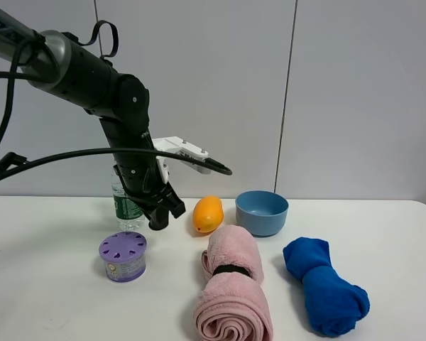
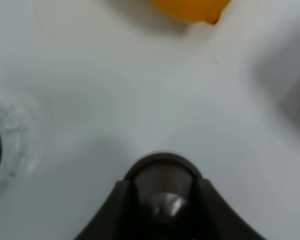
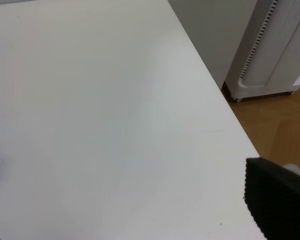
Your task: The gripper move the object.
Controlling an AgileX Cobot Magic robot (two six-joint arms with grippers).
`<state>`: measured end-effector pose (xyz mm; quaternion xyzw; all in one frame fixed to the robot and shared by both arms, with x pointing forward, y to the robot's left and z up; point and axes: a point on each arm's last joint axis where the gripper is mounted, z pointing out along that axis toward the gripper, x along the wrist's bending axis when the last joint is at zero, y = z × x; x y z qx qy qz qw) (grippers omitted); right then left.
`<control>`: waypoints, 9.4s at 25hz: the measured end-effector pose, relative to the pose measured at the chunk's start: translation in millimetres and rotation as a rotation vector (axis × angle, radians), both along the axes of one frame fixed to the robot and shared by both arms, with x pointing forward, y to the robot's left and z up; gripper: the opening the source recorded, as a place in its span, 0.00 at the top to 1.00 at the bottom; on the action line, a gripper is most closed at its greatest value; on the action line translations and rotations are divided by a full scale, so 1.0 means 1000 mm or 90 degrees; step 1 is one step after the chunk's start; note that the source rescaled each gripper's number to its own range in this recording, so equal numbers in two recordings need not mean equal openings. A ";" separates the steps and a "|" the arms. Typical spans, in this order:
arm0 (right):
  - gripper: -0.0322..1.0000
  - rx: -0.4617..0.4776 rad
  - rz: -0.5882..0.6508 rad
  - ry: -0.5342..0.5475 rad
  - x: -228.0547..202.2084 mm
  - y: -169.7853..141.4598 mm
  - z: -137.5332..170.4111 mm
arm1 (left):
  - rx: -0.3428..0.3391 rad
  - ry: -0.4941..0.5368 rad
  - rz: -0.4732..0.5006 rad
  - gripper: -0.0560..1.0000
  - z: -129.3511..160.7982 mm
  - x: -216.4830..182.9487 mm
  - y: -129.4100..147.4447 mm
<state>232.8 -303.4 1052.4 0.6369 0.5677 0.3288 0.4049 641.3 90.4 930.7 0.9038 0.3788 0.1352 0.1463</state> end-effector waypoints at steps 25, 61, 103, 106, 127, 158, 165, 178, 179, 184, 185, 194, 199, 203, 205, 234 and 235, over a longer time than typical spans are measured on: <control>0.00 0.000 0.000 0.000 0.000 0.000 0.000 | 0.047 0.016 -0.026 0.94 -0.050 0.024 -0.009; 0.00 0.000 0.000 0.000 0.000 0.000 0.000 | 0.006 0.023 -0.004 0.53 -0.048 0.024 -0.014; 0.00 0.000 0.000 0.000 0.000 0.000 0.000 | -0.153 -0.154 -0.011 0.00 0.159 -0.031 -0.013; 0.00 0.000 0.000 0.000 0.000 0.000 0.000 | -0.175 -0.183 -0.017 0.00 0.184 -0.043 -0.011; 0.00 0.000 0.000 0.000 0.000 0.000 0.000 | -0.231 -0.282 -0.002 0.00 0.264 -0.087 0.024; 0.00 0.000 0.000 0.000 0.000 0.000 0.000 | -0.193 -0.446 0.344 0.00 0.267 -0.333 0.212; 0.00 0.000 0.000 0.000 0.000 0.000 0.000 | -0.251 -0.461 0.384 0.00 0.195 -0.394 0.221; 0.00 0.000 0.000 0.000 0.000 0.000 0.000 | -0.272 -0.367 0.393 0.00 0.128 -0.417 0.218; 0.00 0.000 0.000 0.000 0.000 0.000 0.000 | -0.275 -0.374 0.391 0.00 0.128 -0.416 0.217; 0.00 0.000 0.000 0.000 0.000 0.000 0.000 | -0.271 -0.392 0.377 0.00 0.123 -0.409 0.217; 0.00 0.000 0.000 0.000 0.000 0.000 0.000 | -0.272 -0.395 0.375 0.00 0.124 -0.409 0.217; 0.00 0.000 0.000 0.000 0.000 0.000 0.000 | -0.262 -0.409 0.410 0.00 0.124 -0.409 0.216; 0.00 0.000 0.000 0.000 0.000 0.000 0.000 | -0.248 -0.419 0.452 0.00 0.124 -0.409 0.216; 0.00 0.000 0.000 0.000 0.000 0.000 0.000 | -0.248 -0.420 0.453 0.00 0.125 -0.409 0.216; 0.00 0.000 0.000 0.000 0.000 0.000 0.000 | -0.248 -0.420 0.453 0.00 0.125 -0.409 0.216; 0.00 0.000 0.000 0.000 0.000 0.000 0.000 | -0.247 -0.420 0.455 0.00 0.124 -0.409 0.216; 0.00 0.000 0.000 0.000 0.000 0.000 0.000 | -0.247 -0.420 0.455 0.00 0.124 -0.409 0.216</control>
